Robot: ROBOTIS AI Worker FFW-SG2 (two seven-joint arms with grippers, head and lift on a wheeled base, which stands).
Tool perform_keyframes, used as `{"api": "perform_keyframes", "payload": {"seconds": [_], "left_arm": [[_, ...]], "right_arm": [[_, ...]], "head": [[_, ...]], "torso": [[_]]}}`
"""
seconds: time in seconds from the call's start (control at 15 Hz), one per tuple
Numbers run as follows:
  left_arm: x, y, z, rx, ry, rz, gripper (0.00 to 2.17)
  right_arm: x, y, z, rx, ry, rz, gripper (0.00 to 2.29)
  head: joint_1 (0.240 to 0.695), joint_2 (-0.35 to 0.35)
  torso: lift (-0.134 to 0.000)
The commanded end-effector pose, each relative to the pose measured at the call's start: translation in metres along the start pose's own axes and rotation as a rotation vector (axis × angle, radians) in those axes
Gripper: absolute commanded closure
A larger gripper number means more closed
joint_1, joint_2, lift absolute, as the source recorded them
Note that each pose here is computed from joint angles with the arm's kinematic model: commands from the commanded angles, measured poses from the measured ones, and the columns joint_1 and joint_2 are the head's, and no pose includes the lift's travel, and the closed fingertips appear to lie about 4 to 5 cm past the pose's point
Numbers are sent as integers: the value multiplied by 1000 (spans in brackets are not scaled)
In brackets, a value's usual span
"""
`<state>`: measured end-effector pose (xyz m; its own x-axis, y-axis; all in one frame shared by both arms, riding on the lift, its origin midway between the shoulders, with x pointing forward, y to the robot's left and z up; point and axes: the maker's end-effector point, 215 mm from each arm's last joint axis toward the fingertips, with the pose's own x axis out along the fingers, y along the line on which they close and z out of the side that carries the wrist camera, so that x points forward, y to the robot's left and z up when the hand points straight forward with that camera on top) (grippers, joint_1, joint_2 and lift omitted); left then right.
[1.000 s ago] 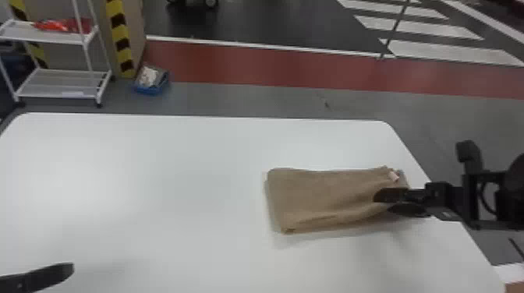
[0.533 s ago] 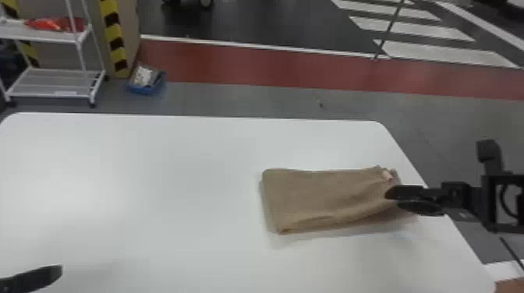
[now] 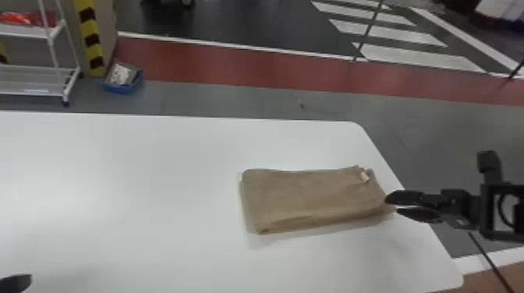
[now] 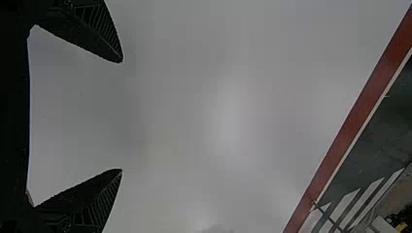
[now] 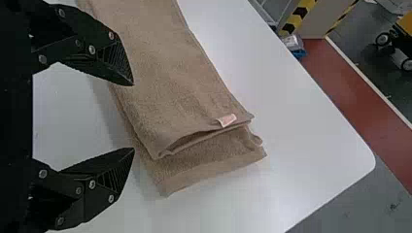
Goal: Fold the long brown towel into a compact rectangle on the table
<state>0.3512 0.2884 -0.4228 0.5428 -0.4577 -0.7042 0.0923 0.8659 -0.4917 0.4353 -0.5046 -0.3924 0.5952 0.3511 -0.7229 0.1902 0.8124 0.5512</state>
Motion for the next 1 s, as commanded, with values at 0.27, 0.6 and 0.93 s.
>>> {"api": "perform_keyframes", "payload": {"seconds": [0.27,0.6,0.93], "left_arm": [[-1,2,-3,-9,8,2,76],[-1,4,-5,-12,11,5,76],[0,5,-9,-18,18,5,76]], "right_arm": [[15,-24,-9,2,84,-108,481],[30,-13,-14,-28,116,-113,427],[42,-12,-19,-40,153,-135,431]], "head": [[695,-320],[695,-303],[695,-287]], "torso": [[-123],[-123],[-123]]}}
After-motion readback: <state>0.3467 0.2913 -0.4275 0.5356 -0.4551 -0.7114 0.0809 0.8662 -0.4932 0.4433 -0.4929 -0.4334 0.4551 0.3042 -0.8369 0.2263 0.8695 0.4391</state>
